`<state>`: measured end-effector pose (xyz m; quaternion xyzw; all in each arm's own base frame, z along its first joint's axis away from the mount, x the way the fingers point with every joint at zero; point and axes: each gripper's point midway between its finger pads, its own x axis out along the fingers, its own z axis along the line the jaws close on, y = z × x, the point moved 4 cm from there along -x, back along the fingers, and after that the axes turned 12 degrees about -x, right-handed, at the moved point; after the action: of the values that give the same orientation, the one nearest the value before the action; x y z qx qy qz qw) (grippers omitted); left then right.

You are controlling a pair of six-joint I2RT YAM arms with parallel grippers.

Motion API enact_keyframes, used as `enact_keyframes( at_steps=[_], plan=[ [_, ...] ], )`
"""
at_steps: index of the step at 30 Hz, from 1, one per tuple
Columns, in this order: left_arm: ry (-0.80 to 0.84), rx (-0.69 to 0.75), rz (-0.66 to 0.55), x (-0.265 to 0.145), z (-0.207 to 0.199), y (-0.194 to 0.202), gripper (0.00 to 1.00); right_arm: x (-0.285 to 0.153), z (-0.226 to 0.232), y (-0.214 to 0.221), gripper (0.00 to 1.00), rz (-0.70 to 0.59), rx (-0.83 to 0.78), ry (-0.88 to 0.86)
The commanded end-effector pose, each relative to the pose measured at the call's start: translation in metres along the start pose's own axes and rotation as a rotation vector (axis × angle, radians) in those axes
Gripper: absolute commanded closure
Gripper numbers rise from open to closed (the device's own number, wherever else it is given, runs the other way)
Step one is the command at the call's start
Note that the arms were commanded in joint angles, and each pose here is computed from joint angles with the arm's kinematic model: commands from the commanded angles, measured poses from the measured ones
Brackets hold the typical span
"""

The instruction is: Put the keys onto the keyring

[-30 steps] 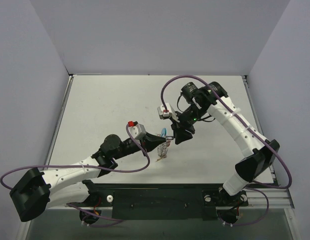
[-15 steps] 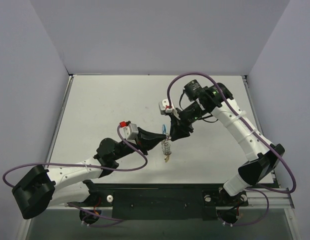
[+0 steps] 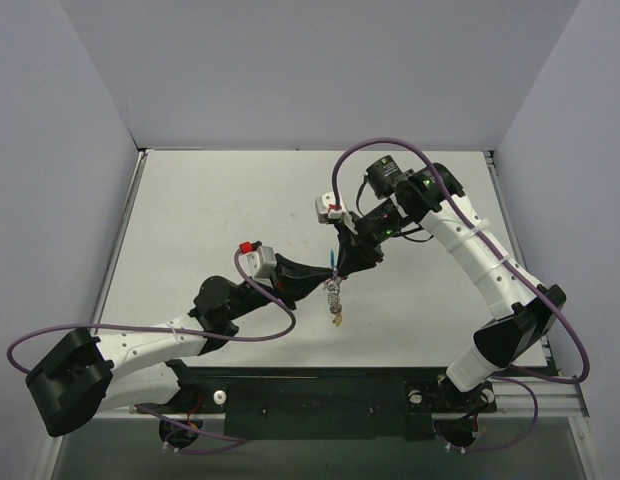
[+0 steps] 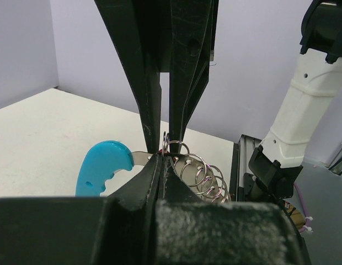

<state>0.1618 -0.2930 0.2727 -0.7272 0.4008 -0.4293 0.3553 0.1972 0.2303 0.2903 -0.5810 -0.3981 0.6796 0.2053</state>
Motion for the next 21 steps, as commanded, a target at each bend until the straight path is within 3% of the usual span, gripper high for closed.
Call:
enact_keyframes(
  at_steps=[1, 21],
  plan=[
    [0.046, 0.011, -0.083, 0.0046, -0.0105, -0.0188, 1.0, -0.0014, 0.0021, -0.0145, 0.87, -0.05, -0.011, -0.014],
    [0.012, 0.007, -0.045, 0.0028, -0.0049, -0.0113, 1.0, 0.004, 0.0051, -0.0133, 0.83, -0.042, -0.008, -0.028]
  ],
)
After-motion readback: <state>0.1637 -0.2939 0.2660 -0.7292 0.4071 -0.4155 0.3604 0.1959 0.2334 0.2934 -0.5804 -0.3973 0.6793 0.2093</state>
